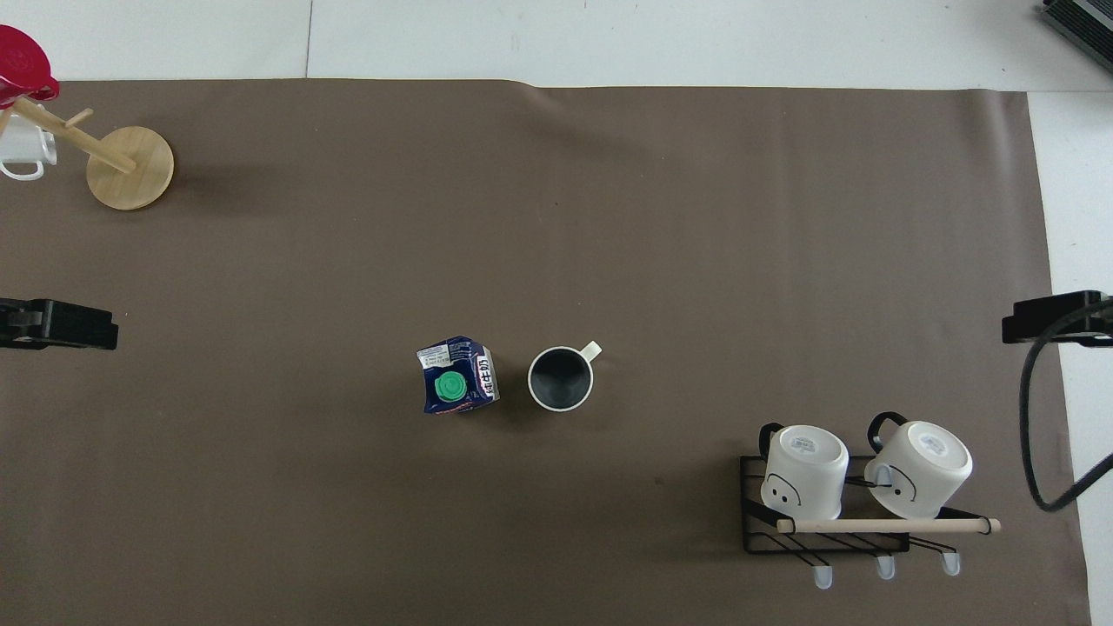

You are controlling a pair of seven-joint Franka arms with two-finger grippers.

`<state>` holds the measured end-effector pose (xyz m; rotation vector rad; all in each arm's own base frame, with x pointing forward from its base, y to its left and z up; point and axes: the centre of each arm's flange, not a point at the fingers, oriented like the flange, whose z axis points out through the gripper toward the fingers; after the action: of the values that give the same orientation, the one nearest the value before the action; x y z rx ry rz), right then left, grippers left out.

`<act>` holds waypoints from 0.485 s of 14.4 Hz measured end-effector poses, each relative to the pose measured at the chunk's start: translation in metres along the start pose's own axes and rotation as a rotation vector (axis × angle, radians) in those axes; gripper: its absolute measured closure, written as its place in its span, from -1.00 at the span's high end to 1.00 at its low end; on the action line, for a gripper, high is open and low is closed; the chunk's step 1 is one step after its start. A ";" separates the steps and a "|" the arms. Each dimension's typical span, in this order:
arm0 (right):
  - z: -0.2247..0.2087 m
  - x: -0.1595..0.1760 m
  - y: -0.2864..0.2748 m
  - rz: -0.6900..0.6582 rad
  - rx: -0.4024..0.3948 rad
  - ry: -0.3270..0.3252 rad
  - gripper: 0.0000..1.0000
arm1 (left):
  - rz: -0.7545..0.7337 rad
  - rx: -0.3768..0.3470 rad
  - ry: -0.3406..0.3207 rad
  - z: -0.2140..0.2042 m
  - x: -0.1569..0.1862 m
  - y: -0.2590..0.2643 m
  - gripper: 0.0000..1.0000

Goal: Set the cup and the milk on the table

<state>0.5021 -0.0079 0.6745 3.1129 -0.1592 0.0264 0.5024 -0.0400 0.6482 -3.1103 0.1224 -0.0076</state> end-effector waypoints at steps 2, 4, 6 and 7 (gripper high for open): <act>0.000 0.000 0.000 0.000 0.000 0.000 1.00 | 0.015 -0.005 -0.002 0.000 0.000 0.009 1.00; 0.000 0.000 0.000 0.000 0.000 0.000 1.00 | 0.034 -0.021 -0.008 0.000 -0.001 0.023 1.00; 0.000 0.000 0.000 0.000 0.000 0.000 1.00 | 0.050 -0.020 -0.015 0.000 -0.003 0.033 1.00; 0.000 0.000 0.000 0.000 0.000 0.000 1.00 | 0.053 -0.019 -0.017 0.001 -0.003 0.034 1.00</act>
<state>0.5021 -0.0079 0.6745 3.1129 -0.1592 0.0264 0.4966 -0.0740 0.6466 -3.1242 0.2059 0.0216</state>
